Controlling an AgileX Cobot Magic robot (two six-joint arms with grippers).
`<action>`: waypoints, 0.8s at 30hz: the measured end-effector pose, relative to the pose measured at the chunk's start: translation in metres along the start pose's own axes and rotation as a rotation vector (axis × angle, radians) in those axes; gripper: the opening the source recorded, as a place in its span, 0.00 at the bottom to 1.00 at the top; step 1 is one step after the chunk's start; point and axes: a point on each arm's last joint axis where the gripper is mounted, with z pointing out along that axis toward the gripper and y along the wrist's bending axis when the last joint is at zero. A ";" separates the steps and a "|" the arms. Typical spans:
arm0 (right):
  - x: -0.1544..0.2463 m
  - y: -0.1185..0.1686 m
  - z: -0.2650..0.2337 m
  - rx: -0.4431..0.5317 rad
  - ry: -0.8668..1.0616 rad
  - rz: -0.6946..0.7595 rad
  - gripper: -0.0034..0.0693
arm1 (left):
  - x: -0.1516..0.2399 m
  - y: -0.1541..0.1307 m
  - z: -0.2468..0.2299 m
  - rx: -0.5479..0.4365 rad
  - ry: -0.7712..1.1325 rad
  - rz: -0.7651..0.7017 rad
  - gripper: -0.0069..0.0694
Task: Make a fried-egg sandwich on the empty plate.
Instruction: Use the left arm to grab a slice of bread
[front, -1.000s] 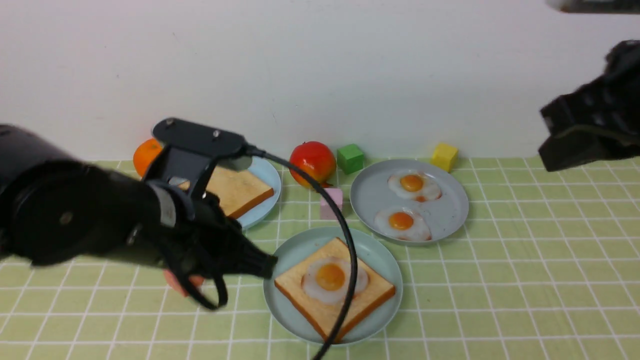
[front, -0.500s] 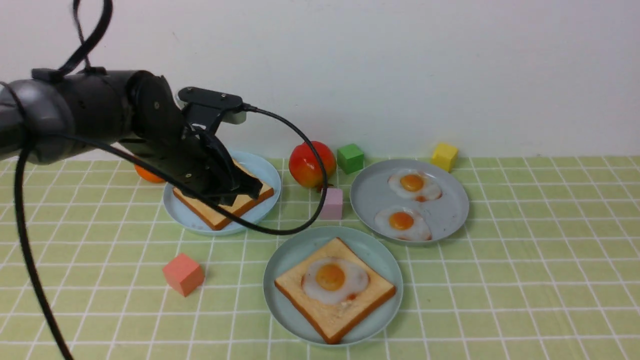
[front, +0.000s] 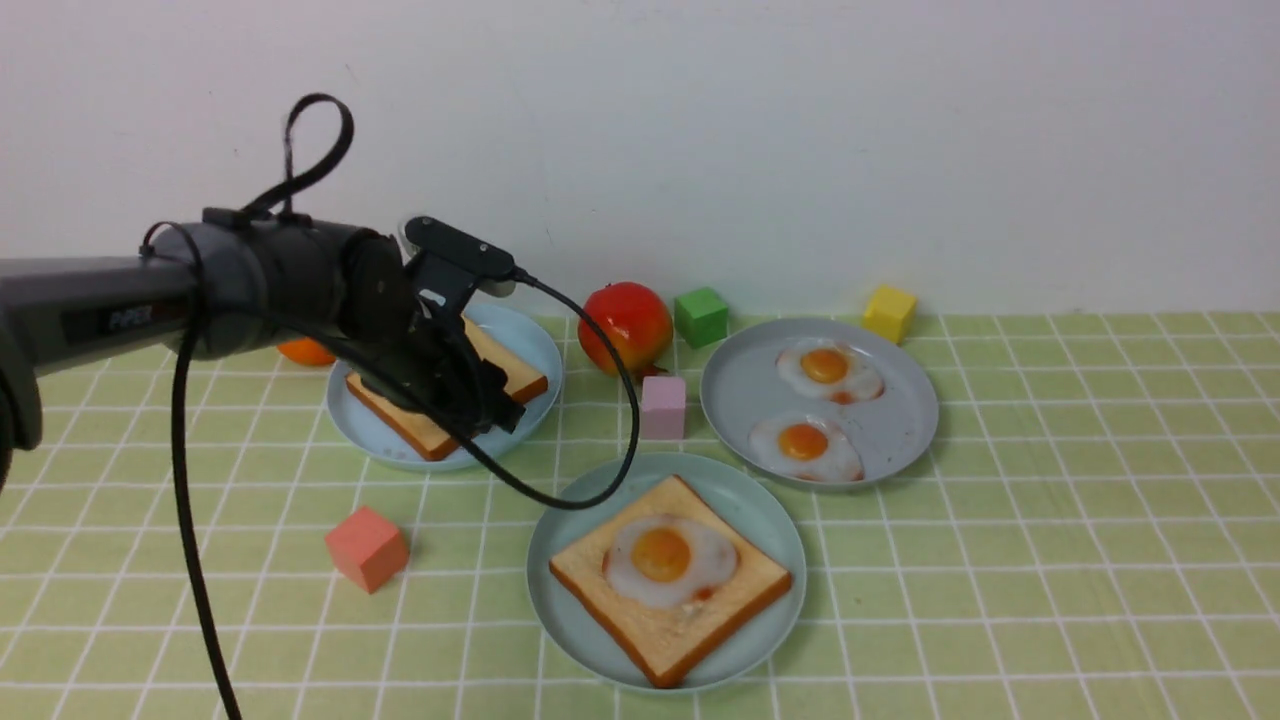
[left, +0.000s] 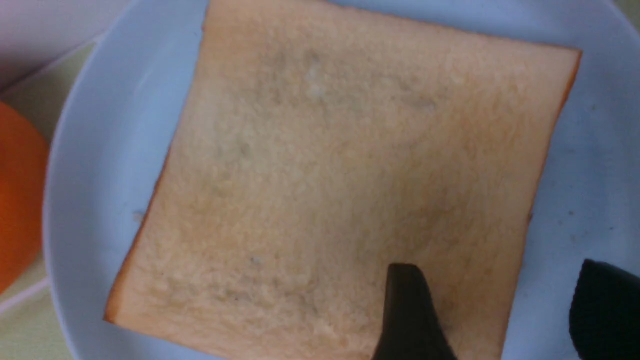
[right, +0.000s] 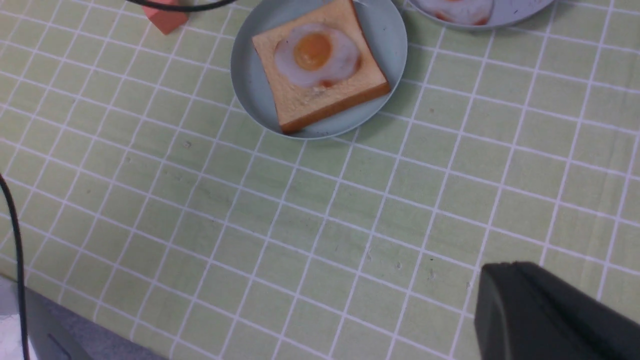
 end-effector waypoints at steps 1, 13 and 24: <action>0.000 0.000 0.000 -0.001 0.000 0.000 0.04 | 0.002 0.000 0.003 0.001 0.006 0.004 0.66; 0.001 0.004 0.000 -0.046 0.008 0.018 0.05 | 0.004 0.002 0.012 -0.012 0.022 0.051 0.31; 0.004 0.005 -0.001 -0.052 0.039 0.018 0.06 | -0.009 0.003 -0.025 -0.036 0.004 0.094 0.11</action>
